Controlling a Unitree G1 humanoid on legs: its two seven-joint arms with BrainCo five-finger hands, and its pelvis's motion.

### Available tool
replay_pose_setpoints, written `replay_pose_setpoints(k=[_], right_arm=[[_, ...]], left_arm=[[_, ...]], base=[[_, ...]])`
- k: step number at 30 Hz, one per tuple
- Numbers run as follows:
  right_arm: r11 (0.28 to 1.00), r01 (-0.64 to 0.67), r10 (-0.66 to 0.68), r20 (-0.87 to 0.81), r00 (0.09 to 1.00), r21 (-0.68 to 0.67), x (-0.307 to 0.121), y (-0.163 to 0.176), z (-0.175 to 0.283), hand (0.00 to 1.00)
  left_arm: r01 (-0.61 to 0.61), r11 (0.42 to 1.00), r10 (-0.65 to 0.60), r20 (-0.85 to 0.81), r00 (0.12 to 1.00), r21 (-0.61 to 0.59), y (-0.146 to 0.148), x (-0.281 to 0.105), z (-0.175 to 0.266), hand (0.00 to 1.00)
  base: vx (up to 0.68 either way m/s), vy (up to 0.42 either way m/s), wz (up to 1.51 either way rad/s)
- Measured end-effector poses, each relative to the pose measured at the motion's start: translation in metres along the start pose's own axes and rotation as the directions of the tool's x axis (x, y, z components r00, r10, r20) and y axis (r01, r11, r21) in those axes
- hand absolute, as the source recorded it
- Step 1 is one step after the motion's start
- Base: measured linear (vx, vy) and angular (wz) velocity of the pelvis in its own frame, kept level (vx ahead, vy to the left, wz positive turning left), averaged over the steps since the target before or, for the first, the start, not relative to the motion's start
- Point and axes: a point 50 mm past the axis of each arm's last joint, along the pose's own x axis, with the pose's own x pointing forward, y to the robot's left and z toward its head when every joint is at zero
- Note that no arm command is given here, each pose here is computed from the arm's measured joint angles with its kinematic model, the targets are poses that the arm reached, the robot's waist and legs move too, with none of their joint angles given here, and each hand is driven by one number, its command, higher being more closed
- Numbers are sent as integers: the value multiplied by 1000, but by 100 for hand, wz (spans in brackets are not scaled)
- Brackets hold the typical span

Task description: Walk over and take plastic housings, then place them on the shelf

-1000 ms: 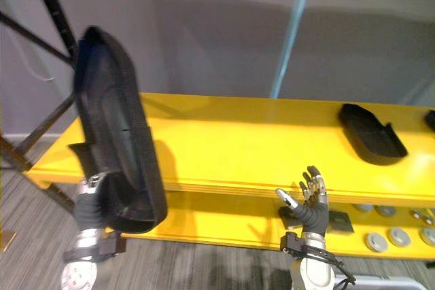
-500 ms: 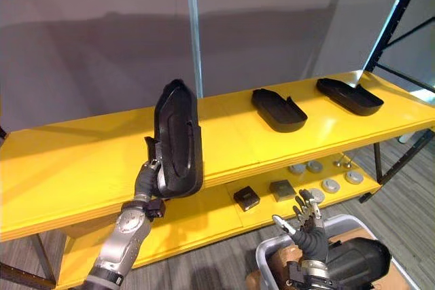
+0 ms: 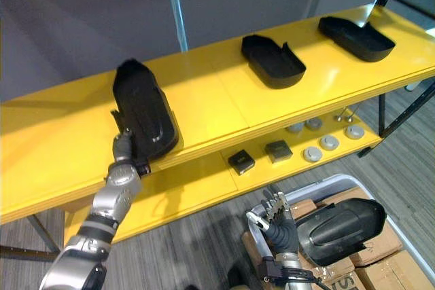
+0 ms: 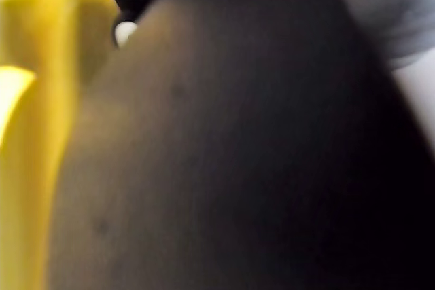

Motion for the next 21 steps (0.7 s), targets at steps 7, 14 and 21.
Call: replay_pose_setpoints(k=[7, 14, 21], right_arm=[[993, -77, 75, 19, 997, 94, 3, 23, 3, 0], [987, -91, 91, 4, 996, 136, 2, 29, 0, 0], [985, -81, 87, -33, 996, 155, -7, 28, -7, 0]], left_arm=[[-7, 1000, 8, 135, 991, -7, -21, 7, 53, 0], [-18, 998, 8, 174, 985, 52, -27, 8, 65, 0], [0, 998, -11, 183, 983, 60, -29, 8, 67, 0]], base=[[-14, 2, 2], [0, 0, 0], [0, 0, 0]])
